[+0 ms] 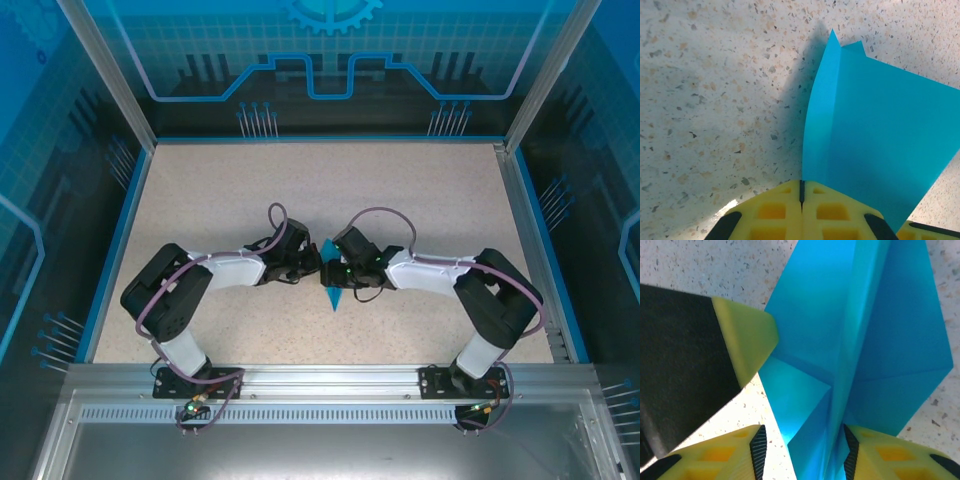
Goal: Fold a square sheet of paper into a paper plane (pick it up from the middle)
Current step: Move the paper plane to the center of the table.
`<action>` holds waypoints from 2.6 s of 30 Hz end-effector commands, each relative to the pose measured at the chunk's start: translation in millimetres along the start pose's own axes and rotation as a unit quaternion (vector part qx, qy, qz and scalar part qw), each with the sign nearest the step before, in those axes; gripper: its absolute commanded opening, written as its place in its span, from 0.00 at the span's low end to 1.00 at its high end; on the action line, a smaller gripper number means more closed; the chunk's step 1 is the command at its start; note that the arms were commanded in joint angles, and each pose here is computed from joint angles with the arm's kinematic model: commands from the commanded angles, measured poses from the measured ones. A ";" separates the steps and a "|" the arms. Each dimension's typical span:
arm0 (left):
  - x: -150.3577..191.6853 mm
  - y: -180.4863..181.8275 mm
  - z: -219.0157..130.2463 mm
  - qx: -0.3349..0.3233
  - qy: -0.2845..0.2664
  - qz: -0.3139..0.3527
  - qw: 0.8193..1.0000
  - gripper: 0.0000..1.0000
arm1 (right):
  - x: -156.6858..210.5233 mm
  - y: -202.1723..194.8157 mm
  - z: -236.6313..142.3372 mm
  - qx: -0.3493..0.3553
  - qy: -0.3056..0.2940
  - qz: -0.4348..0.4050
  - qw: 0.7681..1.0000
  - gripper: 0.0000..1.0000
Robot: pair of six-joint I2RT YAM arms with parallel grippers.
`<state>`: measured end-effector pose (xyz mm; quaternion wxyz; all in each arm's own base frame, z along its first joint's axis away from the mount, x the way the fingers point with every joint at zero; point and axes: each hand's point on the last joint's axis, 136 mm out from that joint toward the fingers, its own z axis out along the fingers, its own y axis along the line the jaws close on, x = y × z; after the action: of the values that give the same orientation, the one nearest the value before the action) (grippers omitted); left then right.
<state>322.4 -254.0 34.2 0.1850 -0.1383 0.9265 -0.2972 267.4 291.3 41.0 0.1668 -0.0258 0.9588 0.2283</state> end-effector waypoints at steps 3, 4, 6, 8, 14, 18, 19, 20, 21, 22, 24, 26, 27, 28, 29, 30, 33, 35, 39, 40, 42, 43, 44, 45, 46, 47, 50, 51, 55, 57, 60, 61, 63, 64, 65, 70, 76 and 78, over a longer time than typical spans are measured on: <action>-0.8 -1.5 -3.9 0.008 0.000 -0.003 1.000 0.00 | -4.6 4.2 6.7 0.014 -0.005 -0.001 1.000 0.39; -0.1 -0.4 -3.8 0.006 0.001 -0.003 1.000 0.00 | -4.2 3.8 7.9 0.017 -0.003 -0.001 1.000 0.38; -0.7 -0.7 -4.9 0.007 0.000 -0.004 1.000 0.00 | -3.5 2.8 9.5 0.024 0.000 0.001 1.000 0.36; -2.0 0.2 -5.9 0.007 -0.002 -0.007 1.000 0.00 | -2.6 0.6 10.9 0.034 0.002 -0.001 0.999 0.34; -9.7 3.2 -14.6 0.006 -0.011 -0.017 1.000 0.10 | -4.8 -7.9 5.5 0.073 0.001 -0.008 0.997 0.17; -19.2 6.0 -28.1 0.005 -0.023 -0.023 0.999 0.22 | -8.8 -16.2 -5.5 0.108 -0.002 -0.016 0.994 0.13; -21.7 8.3 -31.7 0.001 -0.026 -0.026 0.999 0.25 | -9.9 -17.5 -8.3 0.114 -0.003 -0.017 0.993 0.13; -24.4 11.6 -36.2 -0.006 -0.030 -0.029 0.999 0.30 | -11.6 -19.1 -11.2 0.122 -0.005 -0.019 0.992 0.13; -27.6 16.2 -40.6 -0.013 -0.036 -0.034 0.999 0.33 | -11.7 -21.5 -13.8 0.132 -0.004 -0.022 0.991 0.13; -30.0 19.0 -44.2 -0.019 -0.042 -0.037 0.998 0.35 | -12.5 -22.3 -15.4 0.137 -0.003 -0.025 0.990 0.13; -34.3 29.2 -52.3 -0.040 -0.053 -0.044 0.997 0.44 | -13.2 -25.1 -15.9 0.149 0.001 -0.029 0.988 0.13; -35.6 39.5 -59.0 -0.066 -0.063 -0.048 0.995 0.50 | -12.4 -27.3 -14.4 0.160 0.008 -0.030 0.987 0.13; -36.8 43.9 -63.2 -0.080 -0.070 -0.048 0.993 0.54 | -12.2 -28.8 -12.6 0.165 0.011 -0.031 0.986 0.13; -38.3 48.4 -66.4 -0.091 -0.077 -0.051 0.992 0.57 | -11.9 -29.5 -10.9 0.169 0.014 -0.032 0.985 0.14; -39.0 52.6 -70.1 -0.102 -0.084 -0.053 0.990 0.61 | -11.5 -29.9 -8.0 0.171 0.019 -0.032 0.985 0.14; -39.6 57.4 -73.3 -0.114 -0.090 -0.055 0.988 0.66 | -11.4 -29.5 -5.6 0.173 0.022 -0.032 0.984 0.15; -42.3 68.4 -81.2 -0.145 -0.103 -0.059 0.982 0.75 | -10.3 -27.9 1.7 0.175 0.033 -0.035 0.983 0.18; -42.3 73.2 -82.9 -0.155 -0.105 -0.060 0.980 0.79 | -9.8 -26.8 5.7 0.175 0.038 -0.036 0.983 0.19; -41.3 76.8 -81.9 -0.161 -0.104 -0.063 0.979 0.84 | -8.5 -23.8 10.3 0.177 0.043 -0.040 0.982 0.20; -41.6 77.1 -81.7 -0.162 -0.104 -0.063 0.979 0.84 | -8.3 -23.3 11.3 0.178 0.044 -0.042 0.982 0.20; -41.1 78.8 -80.8 -0.165 -0.103 -0.064 0.979 0.86 | -7.1 -23.3 13.5 0.180 0.047 -0.042 0.982 0.20; -41.0 79.6 -80.4 -0.166 -0.102 -0.064 0.979 0.87 | -6.6 -23.2 14.5 0.181 0.048 -0.043 0.981 0.20; -40.1 80.7 -80.0 -0.168 -0.101 -0.064 0.978 0.89 | -5.7 -24.3 15.9 0.184 0.051 -0.042 0.981 0.20; -40.1 81.8 -80.6 -0.171 -0.101 -0.064 0.978 0.91 | -4.7 -25.4 17.3 0.188 0.053 -0.042 0.980 0.20; -39.9 83.3 -81.0 -0.175 -0.102 -0.064 0.977 0.93 | -3.7 -26.3 18.5 0.191 0.055 -0.043 0.979 0.20; -39.8 84.2 -81.9 -0.178 -0.103 -0.064 0.977 0.95 | -2.8 -27.3 19.5 0.195 0.057 -0.043 0.978 0.20; -40.9 88.1 -85.7 -0.188 -0.108 -0.061 0.974 0.99 | 0.3 -31.8 23.1 0.207 0.062 -0.042 0.976 0.18; -40.8 89.5 -86.8 -0.192 -0.109 -0.061 0.973 0.98 | 1.3 -33.6 23.7 0.212 0.064 -0.041 0.974 0.18; -41.7 92.6 -89.5 -0.198 -0.111 -0.061 0.972 0.99 | 5.1 -37.3 26.2 0.228 0.070 -0.045 0.970 0.16; -41.5 94.4 -89.6 -0.201 -0.110 -0.061 0.971 0.99 | 5.1 -36.2 26.3 0.231 0.071 -0.046 0.969 0.15; -41.1 95.7 -89.8 -0.203 -0.109 -0.061 0.971 0.98 | -3.3 -28.4 18.3 0.225 0.058 -0.049 0.971 0.13; -40.9 96.9 -90.2 -0.204 -0.109 -0.062 0.971 0.99 | -8.9 -25.2 13.3 0.224 0.049 -0.051 0.972 0.12; -40.5 99.3 -90.9 -0.207 -0.108 -0.062 0.970 0.99 | -25.9 -17.0 0.3 0.219 0.022 -0.057 0.974 0.11; -40.7 100.6 -91.4 -0.209 -0.108 -0.064 0.970 0.98 | -35.6 -13.9 -5.2 0.216 0.010 -0.059 0.975 0.11; -40.6 101.9 -92.2 -0.210 -0.109 -0.064 0.969 0.99 | -44.6 -13.0 -9.1 0.213 0.001 -0.058 0.975 0.10; -41.2 106.0 -98.3 -0.214 -0.113 -0.065 0.968 0.99 | -89.7 -19.4 -15.3 0.204 -0.027 -0.049 0.977 0.09; -39.8 109.6 -100.8 -0.220 -0.110 -0.062 0.967 0.99 | -131.1 -37.4 0.0 0.210 -0.027 -0.042 0.976 0.08; -39.2 110.2 -100.7 -0.220 -0.108 -0.062 0.968 0.99 | -140.7 -41.9 3.7 0.213 -0.027 -0.041 0.976 0.08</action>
<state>304.7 -113.8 55.7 0.2314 -0.2658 0.9306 -0.0988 400.2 258.2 80.8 0.2218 -0.0058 0.9745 0.0341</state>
